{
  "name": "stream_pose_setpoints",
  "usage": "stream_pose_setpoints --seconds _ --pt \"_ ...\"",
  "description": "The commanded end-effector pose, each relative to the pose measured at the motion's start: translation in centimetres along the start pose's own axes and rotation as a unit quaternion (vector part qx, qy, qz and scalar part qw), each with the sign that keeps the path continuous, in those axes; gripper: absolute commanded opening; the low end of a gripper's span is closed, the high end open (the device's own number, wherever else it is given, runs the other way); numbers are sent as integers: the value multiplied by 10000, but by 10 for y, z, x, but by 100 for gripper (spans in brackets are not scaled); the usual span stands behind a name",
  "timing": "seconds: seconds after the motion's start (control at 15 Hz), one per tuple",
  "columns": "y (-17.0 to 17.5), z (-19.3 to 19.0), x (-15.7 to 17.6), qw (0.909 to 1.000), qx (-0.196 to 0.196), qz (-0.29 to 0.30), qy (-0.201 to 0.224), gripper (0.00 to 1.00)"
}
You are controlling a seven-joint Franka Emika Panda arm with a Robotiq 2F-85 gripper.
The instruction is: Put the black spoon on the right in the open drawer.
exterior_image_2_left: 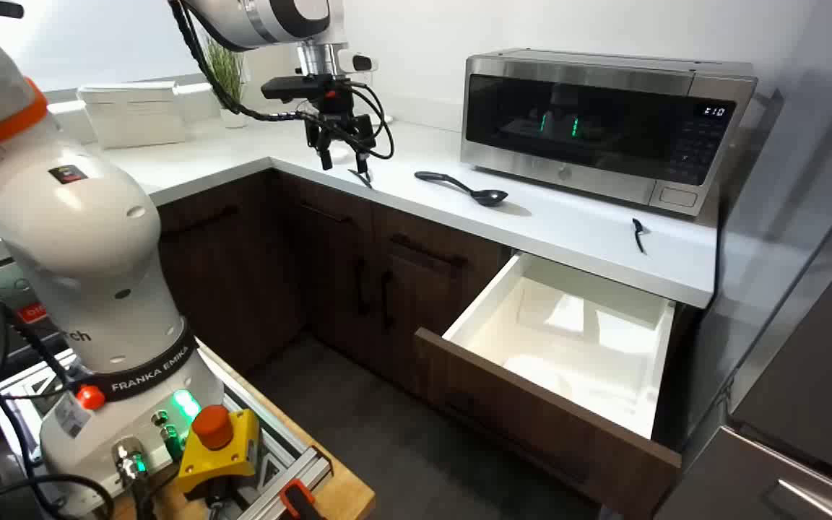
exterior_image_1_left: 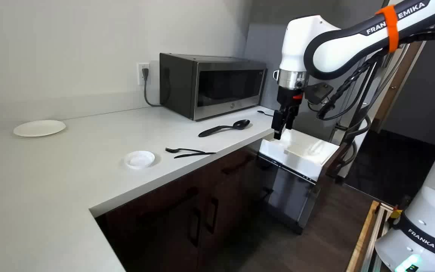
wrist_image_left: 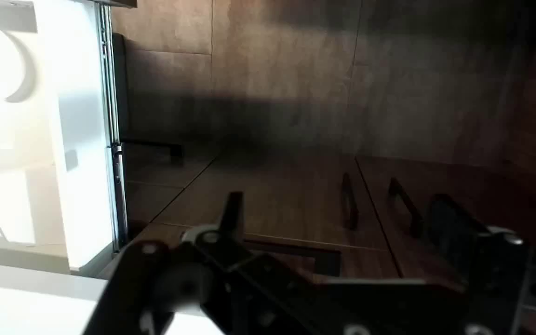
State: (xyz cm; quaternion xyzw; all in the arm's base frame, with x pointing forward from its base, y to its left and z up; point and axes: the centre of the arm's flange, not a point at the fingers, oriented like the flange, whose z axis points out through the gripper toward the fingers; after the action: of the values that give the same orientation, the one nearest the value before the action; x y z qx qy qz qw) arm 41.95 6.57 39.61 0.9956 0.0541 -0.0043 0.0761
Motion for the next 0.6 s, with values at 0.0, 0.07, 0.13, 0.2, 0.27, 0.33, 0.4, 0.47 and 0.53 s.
stream_pose_setpoints --seconds 0.0,0.07,0.13,0.2,0.27,0.33,0.4,0.47,0.53 --pt "0 0 0 10000 0 0 0 100" --pt "4 -4 6 9998 -52 35 189 100" --pt "8 -9 12 9994 -33 100 329 100" --pt "24 -24 25 9977 -63 256 631 100" --pt "35 -34 33 9958 -100 349 846 100" --pt "59 -51 45 9924 -155 429 1140 100" --pt "76 -61 53 9896 -218 481 1341 100" --pt "104 -74 64 9858 -322 535 1561 100" --pt "130 -85 72 9834 -411 540 1684 100"
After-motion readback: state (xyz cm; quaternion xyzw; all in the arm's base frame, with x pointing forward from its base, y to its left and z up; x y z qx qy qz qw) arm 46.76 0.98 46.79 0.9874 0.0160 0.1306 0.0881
